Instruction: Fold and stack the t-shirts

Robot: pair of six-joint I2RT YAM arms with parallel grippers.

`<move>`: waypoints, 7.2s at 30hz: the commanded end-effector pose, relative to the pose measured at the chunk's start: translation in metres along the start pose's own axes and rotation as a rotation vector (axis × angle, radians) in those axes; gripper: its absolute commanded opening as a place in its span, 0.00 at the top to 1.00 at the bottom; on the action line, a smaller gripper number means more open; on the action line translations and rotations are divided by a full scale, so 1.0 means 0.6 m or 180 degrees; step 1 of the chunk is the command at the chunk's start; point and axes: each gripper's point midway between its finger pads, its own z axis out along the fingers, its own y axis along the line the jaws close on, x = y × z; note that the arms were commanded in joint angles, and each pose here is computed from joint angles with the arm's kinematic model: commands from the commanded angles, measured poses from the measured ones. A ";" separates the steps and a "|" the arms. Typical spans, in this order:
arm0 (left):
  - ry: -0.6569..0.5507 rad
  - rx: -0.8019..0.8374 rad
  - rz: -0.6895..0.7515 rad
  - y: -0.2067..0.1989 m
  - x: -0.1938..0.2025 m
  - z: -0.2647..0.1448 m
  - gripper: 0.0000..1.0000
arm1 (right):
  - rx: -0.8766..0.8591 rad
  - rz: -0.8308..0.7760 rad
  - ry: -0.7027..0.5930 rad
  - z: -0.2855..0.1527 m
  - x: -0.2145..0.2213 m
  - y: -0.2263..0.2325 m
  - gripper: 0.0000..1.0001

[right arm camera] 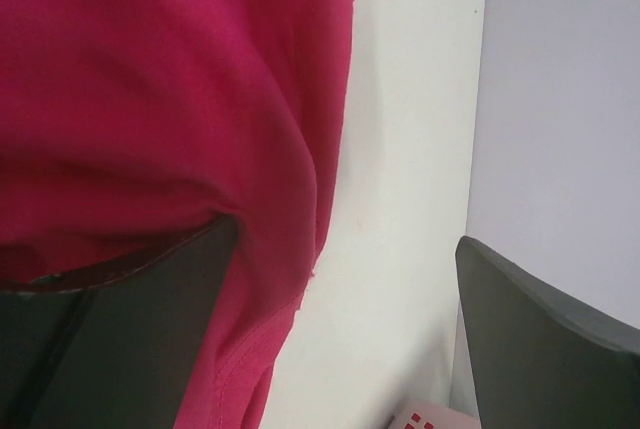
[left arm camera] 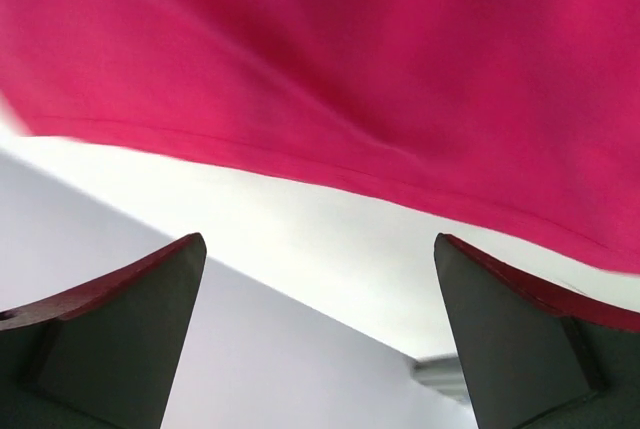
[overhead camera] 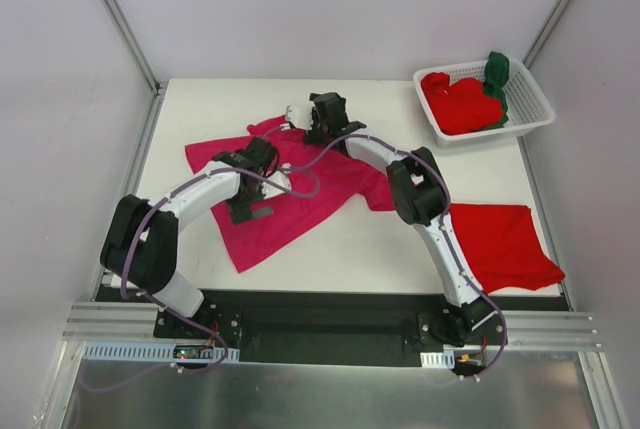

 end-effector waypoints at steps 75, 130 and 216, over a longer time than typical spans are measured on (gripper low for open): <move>-0.0362 0.0785 -0.1032 -0.053 -0.054 -0.012 0.01 | -0.0113 0.0420 0.0301 -0.224 0.039 -0.188 0.04; -0.0197 0.1328 -0.1208 -0.134 0.058 -0.060 0.01 | -0.2485 0.2670 0.1856 -0.378 0.258 0.209 0.42; -0.0255 0.0707 -0.1949 0.154 -0.083 0.067 0.01 | -0.2358 0.1477 0.0891 -0.366 0.172 0.147 0.04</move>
